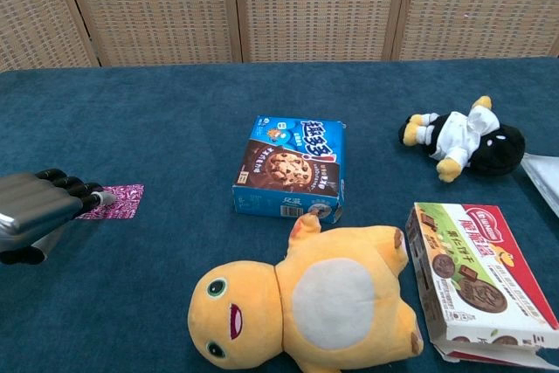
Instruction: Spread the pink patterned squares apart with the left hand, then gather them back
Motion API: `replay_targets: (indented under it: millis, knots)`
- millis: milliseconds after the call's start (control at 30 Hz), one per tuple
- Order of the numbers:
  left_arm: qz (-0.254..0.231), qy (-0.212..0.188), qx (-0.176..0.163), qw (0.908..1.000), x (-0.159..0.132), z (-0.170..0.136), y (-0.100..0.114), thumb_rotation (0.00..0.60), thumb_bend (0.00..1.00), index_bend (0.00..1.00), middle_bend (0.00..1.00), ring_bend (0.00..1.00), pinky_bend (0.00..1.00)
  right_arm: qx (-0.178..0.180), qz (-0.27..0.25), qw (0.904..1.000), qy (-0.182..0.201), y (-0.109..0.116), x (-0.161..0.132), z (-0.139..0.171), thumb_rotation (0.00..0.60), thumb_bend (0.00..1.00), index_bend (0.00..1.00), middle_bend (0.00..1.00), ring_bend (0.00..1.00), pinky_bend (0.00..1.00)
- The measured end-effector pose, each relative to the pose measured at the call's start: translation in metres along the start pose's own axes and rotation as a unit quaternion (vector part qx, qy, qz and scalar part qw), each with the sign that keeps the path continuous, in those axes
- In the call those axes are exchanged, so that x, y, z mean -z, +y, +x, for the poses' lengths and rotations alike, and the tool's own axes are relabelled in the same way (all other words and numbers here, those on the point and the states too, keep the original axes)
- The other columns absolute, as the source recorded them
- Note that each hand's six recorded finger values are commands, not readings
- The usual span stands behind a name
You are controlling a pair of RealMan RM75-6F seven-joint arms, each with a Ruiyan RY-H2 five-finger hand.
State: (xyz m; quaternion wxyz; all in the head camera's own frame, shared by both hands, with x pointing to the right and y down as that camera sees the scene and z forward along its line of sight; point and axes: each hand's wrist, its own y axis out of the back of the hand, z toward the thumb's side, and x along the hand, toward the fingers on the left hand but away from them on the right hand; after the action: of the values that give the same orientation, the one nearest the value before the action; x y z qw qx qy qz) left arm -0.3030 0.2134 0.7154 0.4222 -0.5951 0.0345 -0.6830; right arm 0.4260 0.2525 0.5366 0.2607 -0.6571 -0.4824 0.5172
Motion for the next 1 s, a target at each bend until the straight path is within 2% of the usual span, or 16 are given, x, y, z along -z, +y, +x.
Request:
replay_targets:
  millis: [367, 667, 1000]
  knots:
    - [0.005, 0.02, 0.007, 0.9998, 0.02, -0.002, -0.011, 0.6, 0.95, 0.0, 0.0, 0.0, 0.0, 0.003, 0.0, 1.0, 0.0, 0.001, 0.0, 0.0, 0.6, 0.11, 0.04, 0.0, 0.0, 0.0]
    - [0.006, 0.04, 0.028, 0.9988, 0.041, -0.004, -0.033, 0.6, 0.95, 0.0, 0.0, 0.0, 0.0, 0.005, 0.002, 1.0, 0.002, 0.002, -0.002, 0.001, 0.6, 0.11, 0.04, 0.0, 0.0, 0.0]
    - [0.004, 0.059, 0.039, 0.9975, 0.062, -0.006, -0.046, 0.6, 0.95, 0.0, 0.0, 0.0, 0.0, 0.007, 0.0, 1.0, 0.001, 0.003, -0.001, 0.001, 0.6, 0.1, 0.04, 0.0, 0.0, 0.0]
